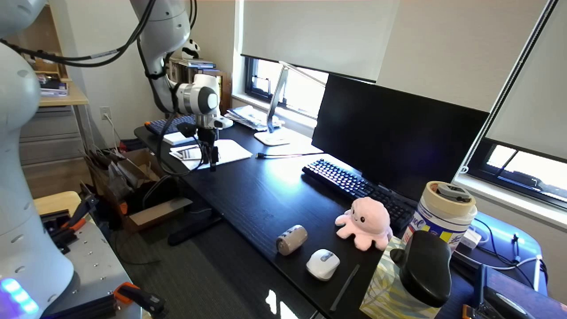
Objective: Neatly arrange the papers
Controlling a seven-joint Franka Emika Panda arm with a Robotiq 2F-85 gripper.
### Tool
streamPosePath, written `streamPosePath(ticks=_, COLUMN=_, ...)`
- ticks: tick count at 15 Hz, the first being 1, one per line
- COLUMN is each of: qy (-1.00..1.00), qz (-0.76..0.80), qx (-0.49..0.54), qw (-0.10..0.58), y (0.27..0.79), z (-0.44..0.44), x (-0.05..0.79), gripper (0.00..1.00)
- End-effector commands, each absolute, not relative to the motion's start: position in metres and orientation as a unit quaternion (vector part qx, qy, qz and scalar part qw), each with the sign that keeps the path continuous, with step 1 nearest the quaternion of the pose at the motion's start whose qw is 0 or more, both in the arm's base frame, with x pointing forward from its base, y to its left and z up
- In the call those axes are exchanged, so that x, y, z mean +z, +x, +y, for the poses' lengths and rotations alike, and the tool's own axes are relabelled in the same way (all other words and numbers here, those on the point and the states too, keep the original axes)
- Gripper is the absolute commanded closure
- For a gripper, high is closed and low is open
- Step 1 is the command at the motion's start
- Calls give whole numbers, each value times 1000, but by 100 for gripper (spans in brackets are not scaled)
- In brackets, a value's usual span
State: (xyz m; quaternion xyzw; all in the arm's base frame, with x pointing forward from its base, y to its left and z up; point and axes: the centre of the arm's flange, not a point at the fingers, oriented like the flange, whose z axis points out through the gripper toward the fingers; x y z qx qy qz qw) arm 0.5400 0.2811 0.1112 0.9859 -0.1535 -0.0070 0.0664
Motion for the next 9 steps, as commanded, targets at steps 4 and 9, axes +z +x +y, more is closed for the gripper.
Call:
streamPosePath(ticks=4, qy=985, qz=-149, qx=-3, qw=87, y=547, z=262, x=93, gripper=0)
streamPosePath(ticks=9, qy=989, qz=-140, qx=-9, qw=44, y=541, z=286, x=88, gripper=0)
